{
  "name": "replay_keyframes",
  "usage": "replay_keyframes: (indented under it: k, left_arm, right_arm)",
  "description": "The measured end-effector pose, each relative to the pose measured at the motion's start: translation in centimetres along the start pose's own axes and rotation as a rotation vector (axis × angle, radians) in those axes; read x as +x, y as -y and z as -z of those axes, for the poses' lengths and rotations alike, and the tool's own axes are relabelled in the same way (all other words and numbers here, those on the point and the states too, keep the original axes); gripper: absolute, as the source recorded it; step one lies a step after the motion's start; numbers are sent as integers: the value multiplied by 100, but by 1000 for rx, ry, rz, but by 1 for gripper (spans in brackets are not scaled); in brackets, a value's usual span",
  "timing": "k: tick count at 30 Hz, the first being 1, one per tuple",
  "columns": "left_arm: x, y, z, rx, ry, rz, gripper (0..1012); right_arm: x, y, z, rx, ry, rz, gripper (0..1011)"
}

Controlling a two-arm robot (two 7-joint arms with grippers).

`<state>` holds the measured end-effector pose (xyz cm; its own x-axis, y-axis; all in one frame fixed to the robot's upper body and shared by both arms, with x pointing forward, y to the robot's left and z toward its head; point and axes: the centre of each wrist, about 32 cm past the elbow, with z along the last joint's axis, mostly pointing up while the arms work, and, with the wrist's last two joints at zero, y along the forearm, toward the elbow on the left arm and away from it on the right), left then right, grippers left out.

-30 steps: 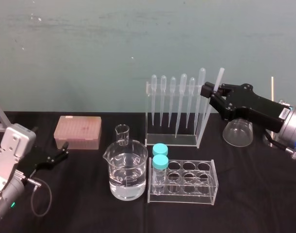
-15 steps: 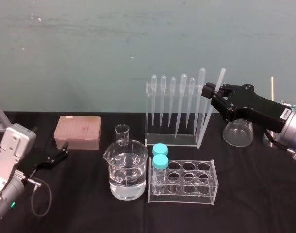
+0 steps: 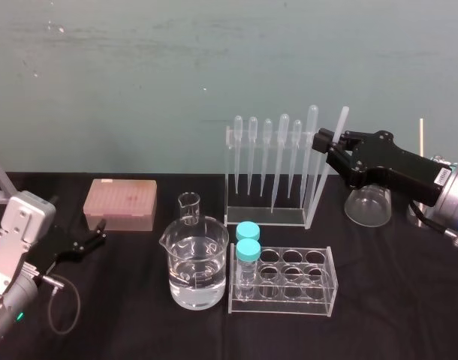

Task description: Pick up the stirring rod with one hand, then place it down.

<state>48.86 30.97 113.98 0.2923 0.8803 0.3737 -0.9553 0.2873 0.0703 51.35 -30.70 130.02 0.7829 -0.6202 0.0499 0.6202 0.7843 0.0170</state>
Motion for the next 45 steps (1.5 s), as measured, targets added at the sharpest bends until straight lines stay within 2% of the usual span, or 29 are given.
replay_keyframes:
  k: [35,45]
  left_arm:
    - [0,0,0,0,0,0,1000]
    - [0,0,0,0,0,0,1000]
  right_arm:
    - [5,-27,29,-16,-10,-8,69]
    - [-9,-51,262,-72,-31,-18,70]
